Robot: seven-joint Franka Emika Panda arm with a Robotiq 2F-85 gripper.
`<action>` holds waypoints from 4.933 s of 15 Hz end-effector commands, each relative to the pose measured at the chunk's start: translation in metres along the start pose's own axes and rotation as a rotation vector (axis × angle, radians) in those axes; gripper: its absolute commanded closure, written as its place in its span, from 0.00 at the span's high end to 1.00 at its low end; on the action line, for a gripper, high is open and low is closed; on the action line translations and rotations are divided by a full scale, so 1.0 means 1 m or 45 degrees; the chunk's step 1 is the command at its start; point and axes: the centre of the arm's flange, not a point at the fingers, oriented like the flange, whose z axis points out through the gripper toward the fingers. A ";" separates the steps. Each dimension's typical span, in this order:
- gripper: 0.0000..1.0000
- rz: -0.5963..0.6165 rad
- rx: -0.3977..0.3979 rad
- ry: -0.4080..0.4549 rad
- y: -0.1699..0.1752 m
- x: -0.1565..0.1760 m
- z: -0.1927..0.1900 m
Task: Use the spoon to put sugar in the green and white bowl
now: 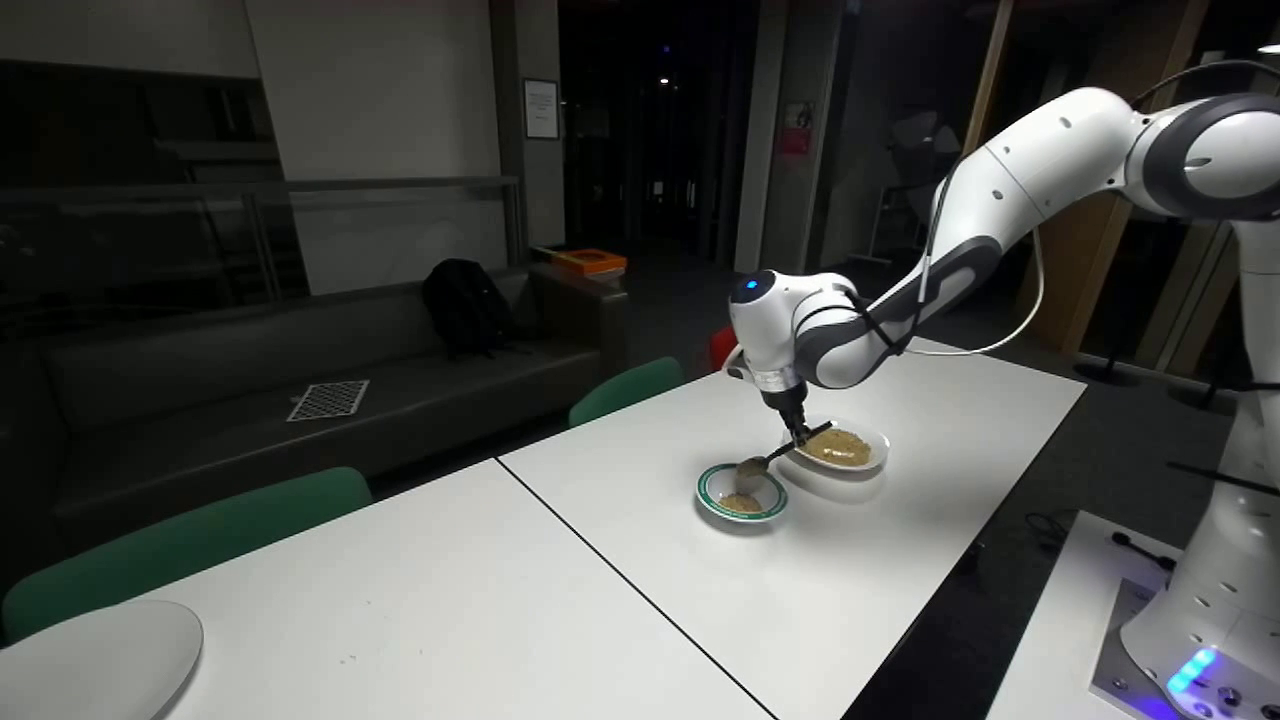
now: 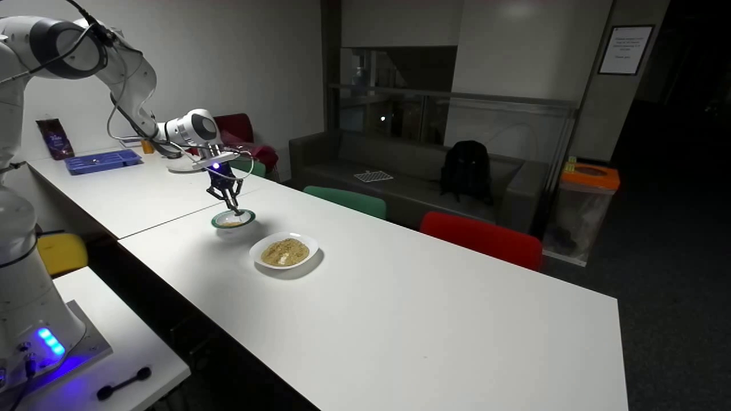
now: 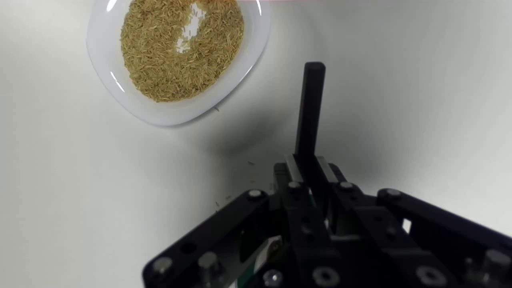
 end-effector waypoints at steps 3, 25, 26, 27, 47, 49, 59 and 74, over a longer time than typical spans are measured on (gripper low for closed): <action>0.03 0.004 -0.093 -0.096 -0.004 0.011 -0.007; 0.03 -0.054 -0.305 -0.237 -0.014 0.023 -0.022; 0.03 -0.056 -0.319 -0.245 -0.013 0.022 -0.022; 0.03 -0.059 -0.330 -0.252 -0.013 0.022 -0.023; 0.03 0.166 -0.203 -0.167 0.029 -0.021 -0.035; 0.03 0.243 -0.127 -0.113 0.042 -0.038 -0.043; 0.03 0.595 0.134 0.164 0.099 -0.129 -0.040; 0.03 0.928 0.508 0.410 0.112 -0.244 0.060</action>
